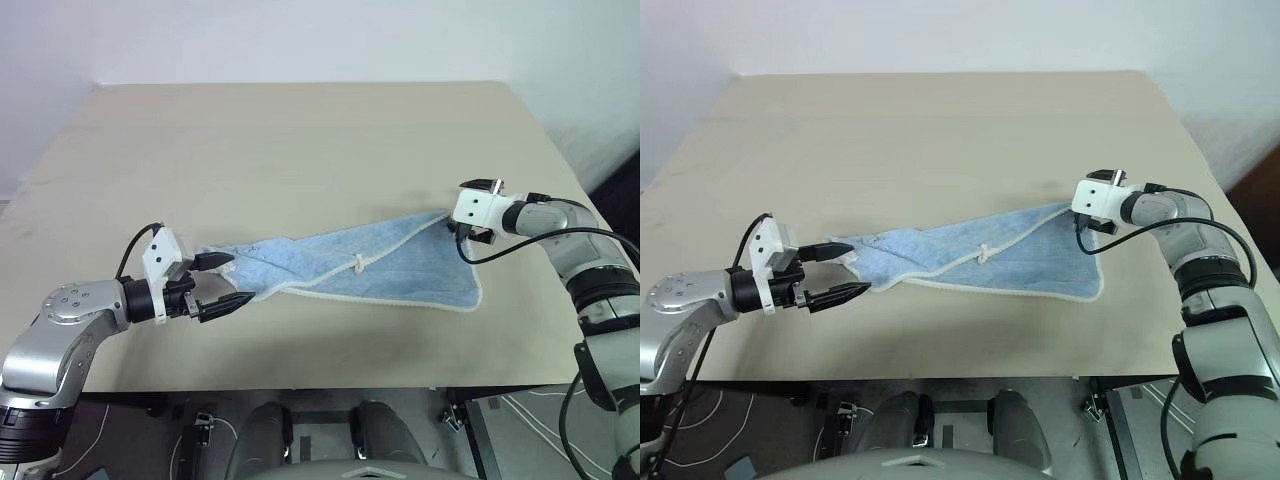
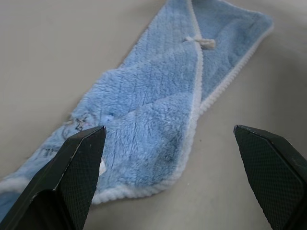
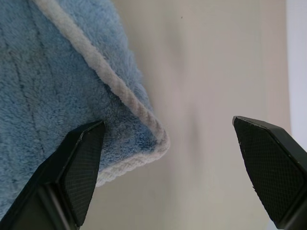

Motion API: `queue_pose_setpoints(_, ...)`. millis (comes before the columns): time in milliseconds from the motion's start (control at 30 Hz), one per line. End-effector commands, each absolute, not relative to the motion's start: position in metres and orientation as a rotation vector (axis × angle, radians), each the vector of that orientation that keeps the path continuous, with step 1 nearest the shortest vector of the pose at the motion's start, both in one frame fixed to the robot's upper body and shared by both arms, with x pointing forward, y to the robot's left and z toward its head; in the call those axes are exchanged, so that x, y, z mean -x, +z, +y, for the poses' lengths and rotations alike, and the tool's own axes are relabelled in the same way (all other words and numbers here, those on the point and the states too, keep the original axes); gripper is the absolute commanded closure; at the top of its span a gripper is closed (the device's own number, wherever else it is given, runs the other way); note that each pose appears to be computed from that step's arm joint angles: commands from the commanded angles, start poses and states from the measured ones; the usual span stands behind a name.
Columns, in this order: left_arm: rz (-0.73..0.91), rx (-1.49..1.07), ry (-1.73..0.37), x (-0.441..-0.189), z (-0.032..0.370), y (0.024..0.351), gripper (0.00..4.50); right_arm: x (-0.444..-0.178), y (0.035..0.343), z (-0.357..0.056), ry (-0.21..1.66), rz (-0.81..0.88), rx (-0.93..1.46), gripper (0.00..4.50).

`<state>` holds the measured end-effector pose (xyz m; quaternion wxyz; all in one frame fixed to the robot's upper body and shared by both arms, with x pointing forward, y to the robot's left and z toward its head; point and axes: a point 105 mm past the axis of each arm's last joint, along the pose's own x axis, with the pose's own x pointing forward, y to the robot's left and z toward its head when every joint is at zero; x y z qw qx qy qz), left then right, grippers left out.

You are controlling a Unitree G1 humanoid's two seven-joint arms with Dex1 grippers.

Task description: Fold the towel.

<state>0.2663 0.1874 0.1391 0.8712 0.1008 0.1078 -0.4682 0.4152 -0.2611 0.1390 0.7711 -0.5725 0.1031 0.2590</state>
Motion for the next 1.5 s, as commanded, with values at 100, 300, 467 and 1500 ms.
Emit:
queue_pose_setpoints(100, 0.206, -0.274, -0.977, -0.264, 0.191, 0.144, 0.00, -0.418, 0.152, -0.255, 0.566, 0.153, 1.239, 1.81)
queue_pose_setpoints(300, 0.236, -0.451, -0.987, -0.278, 0.210, 0.144, 0.00, -0.416, 0.147, -0.252, 0.584, 0.147, 1.217, 3.84)
queue_pose_setpoints(467, 0.287, -0.606, -1.100, -0.288, 0.221, 0.154, 0.00, -0.418, 0.150, -0.247, 0.553, 0.110, 1.201, 4.48)
queue_pose_setpoints(1500, 0.210, -1.111, -1.469, -0.315, 0.193, 0.125, 0.00, -0.391, 0.141, -0.226, 0.523, 0.051, 1.124, 4.48)
